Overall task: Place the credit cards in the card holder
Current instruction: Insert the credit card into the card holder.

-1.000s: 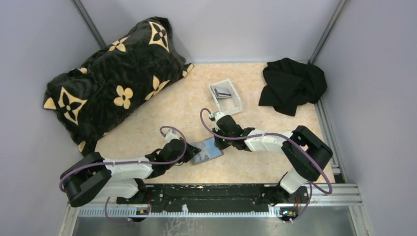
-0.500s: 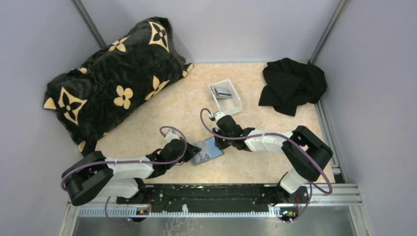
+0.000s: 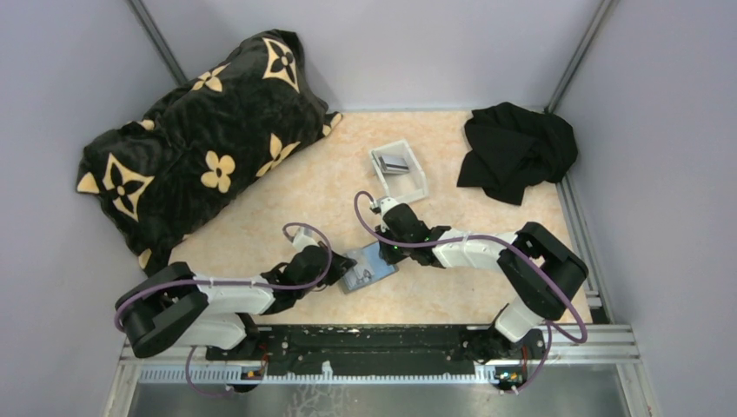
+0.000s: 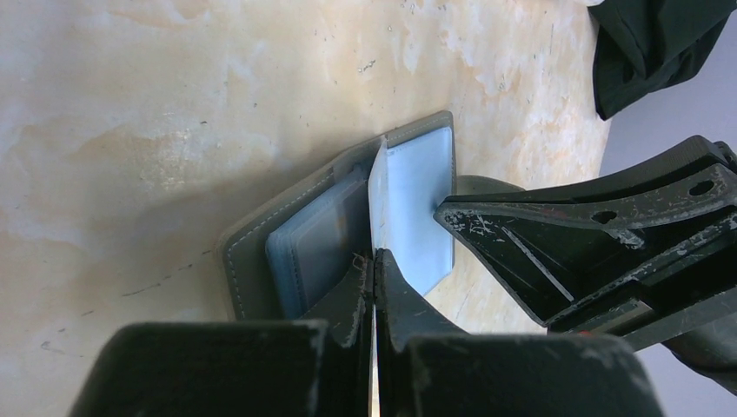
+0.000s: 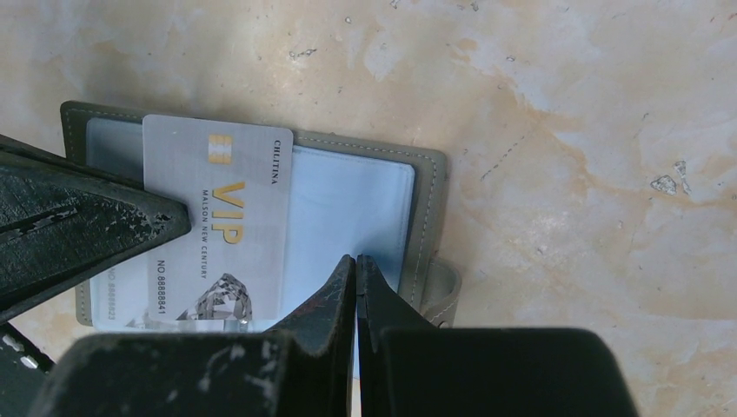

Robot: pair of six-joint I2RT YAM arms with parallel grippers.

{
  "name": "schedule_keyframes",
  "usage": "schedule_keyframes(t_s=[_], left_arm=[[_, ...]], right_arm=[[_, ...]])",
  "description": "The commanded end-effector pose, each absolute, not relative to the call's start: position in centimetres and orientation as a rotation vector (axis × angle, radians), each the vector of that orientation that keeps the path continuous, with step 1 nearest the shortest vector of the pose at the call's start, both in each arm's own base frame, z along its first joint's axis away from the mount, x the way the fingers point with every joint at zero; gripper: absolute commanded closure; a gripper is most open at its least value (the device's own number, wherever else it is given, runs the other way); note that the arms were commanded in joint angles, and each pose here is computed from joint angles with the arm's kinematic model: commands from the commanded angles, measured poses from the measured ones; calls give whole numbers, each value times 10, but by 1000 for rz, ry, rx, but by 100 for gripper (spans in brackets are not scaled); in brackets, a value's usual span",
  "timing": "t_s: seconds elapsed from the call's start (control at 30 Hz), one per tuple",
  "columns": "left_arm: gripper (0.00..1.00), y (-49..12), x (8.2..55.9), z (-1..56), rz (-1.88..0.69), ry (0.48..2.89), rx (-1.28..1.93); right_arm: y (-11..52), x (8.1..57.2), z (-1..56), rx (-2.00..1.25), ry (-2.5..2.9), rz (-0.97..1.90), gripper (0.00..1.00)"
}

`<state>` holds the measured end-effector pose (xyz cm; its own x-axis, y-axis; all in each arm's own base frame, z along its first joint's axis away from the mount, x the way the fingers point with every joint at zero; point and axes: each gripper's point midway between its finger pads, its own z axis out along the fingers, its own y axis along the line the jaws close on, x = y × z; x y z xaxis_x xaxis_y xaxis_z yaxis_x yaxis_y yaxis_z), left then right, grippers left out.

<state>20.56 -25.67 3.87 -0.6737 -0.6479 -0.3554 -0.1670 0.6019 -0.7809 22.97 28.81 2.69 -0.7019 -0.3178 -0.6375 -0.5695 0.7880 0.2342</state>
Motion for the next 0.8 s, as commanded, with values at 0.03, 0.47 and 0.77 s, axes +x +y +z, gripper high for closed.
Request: schedule_keyframes(t_s=[0.03,0.47,0.77], left_arm=[[100,-264,196,35,-1008,2249,-599],[100,-269,182,34,-1022,2290,-588],[100,-265,190,28,-955,2269,-603]], right_arm=[[287,223,18,-662,2409,555,100],[289,225,16,-654,2415,551,100],[287,223,14,-659,2423,548,100]])
